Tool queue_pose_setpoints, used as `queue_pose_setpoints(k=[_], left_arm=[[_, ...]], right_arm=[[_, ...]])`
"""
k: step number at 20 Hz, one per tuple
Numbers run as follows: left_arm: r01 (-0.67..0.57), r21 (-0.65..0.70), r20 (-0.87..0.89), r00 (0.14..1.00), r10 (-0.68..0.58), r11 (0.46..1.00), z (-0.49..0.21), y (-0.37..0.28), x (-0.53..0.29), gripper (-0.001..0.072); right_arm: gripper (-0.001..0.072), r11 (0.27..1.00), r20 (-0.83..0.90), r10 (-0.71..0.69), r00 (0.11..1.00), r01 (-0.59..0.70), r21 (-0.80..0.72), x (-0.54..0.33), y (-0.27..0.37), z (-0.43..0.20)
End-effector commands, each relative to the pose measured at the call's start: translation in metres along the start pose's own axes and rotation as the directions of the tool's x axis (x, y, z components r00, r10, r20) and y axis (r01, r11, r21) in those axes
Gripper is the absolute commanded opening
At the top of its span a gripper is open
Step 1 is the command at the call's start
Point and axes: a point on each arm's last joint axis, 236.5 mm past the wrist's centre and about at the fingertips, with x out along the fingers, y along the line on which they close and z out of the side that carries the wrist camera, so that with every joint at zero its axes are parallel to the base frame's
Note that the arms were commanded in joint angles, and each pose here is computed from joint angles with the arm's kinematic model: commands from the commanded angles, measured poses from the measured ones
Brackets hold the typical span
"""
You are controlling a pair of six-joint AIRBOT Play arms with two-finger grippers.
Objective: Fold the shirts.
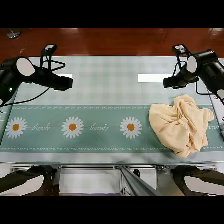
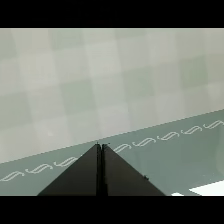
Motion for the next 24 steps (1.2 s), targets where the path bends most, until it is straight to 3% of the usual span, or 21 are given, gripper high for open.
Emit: queue_pose_setpoints(k=[1, 6, 7, 8, 9, 11, 12, 17, 20, 24], left_arm=[[0.0, 0.001, 0.0, 1.0, 0.0, 1.0, 0.0, 0.0, 0.0, 0.002], [0.032, -0.035, 0.02, 0.999, -0.032, 0.999, 0.005, -0.008, 0.0, 0.002], [0.039, -0.039, 0.017, 0.999, -0.038, 0.998, 0.004, -0.009, 0.0, 0.0042], [0.038, -0.038, 0.008, 0.999, -0.038, 0.999, 0.002, -0.009, 0.0, 0.0297], [0.041, -0.041, -0.025, 0.999, -0.042, 0.998, -0.006, -0.01, -0.001, 0.0699], [0.04, -0.006, -0.13, 0.991, -0.041, 0.999, -0.029, -0.009, -0.005, 0.0702], [0.049, 0.002, -0.177, 0.983, -0.047, 0.999, -0.042, -0.011, -0.011, 0.0702], [0.126, 0.062, -0.09, 0.989, -0.12, 0.99, -0.073, -0.047, -0.062, 0.0702], [0.109, 0.006, 0.051, 0.993, -0.109, 0.994, -0.088, -0.046, -0.061, 0.0702], [0.092, -0.042, 0.036, 0.995, -0.09, 0.995, -0.108, -0.034, -0.034, 0.0702]], right_arm=[[0.0013, 1.0, 0.002, 0.001, 1.0, -0.001, 0.001, -0.001, 0.0, 0.0], [0.0017, 0.997, 0.093, 0.049, 0.994, -0.054, 0.048, -0.003, 0.011, 0.023], [0.0097, 0.996, 0.082, 0.062, 0.995, -0.067, 0.055, -0.007, 0.014, 0.021], [0.0421, 0.997, 0.052, 0.046, 0.998, -0.049, 0.055, -0.012, 0.009, 0.016], [0.0625, 0.999, 0.017, 0.01, 1.0, -0.011, 0.045, -0.016, -0.001, 0.008], [0.0634, 0.984, -0.101, -0.18, 0.979, 0.181, 0.002, -0.027, -0.051, -0.022], [0.0633, 0.977, -0.164, -0.207, 0.965, 0.212, 0.019, -0.034, -0.065, -0.04], [0.0633, 0.96, -0.199, -0.119, 0.973, 0.163, 0.226, -0.037, -0.085, -0.129], [0.0633, 0.925, -0.238, -0.044, 0.97, 0.13, 0.357, 0.0, -0.075, -0.179], [0.0633, 0.927, -0.344, 0.091, 0.935, 0.047, 0.373, 0.033, -0.042, -0.21]])
